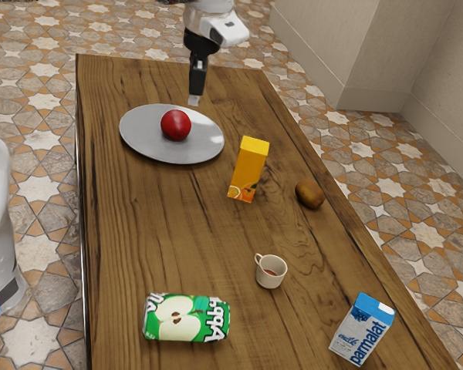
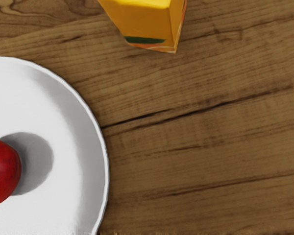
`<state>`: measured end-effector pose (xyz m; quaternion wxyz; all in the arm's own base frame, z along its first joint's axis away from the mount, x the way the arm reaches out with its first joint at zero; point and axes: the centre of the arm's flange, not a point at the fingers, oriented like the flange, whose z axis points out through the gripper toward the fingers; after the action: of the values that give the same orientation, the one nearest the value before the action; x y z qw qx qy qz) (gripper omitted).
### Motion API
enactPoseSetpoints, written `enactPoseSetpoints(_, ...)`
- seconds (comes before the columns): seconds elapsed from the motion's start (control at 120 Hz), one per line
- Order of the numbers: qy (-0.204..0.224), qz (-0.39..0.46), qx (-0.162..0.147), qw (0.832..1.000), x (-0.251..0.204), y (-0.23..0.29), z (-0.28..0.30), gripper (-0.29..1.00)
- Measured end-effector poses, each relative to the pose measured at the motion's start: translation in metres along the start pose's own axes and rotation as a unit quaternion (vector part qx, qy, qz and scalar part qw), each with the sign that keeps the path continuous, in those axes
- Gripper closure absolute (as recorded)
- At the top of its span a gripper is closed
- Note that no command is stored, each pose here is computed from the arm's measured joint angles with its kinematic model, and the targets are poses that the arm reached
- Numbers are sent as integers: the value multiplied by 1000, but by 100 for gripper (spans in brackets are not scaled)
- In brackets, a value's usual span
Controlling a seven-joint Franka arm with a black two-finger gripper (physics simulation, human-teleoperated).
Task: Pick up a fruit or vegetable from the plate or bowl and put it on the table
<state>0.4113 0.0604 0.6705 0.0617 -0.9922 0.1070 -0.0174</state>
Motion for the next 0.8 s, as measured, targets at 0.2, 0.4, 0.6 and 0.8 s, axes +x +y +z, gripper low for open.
enactPoseSetpoints(0.2,-10,16,5,1000,-37,-27,42,0)
enactPoseSetpoints(0.4,-26,42,13,999,-52,-33,66,0)
enactPoseSetpoints(0.6,-45,44,0,998,-65,-51,103,0)
enactPoseSetpoints(0.8,-39,43,-6,998,-71,-67,121,0)
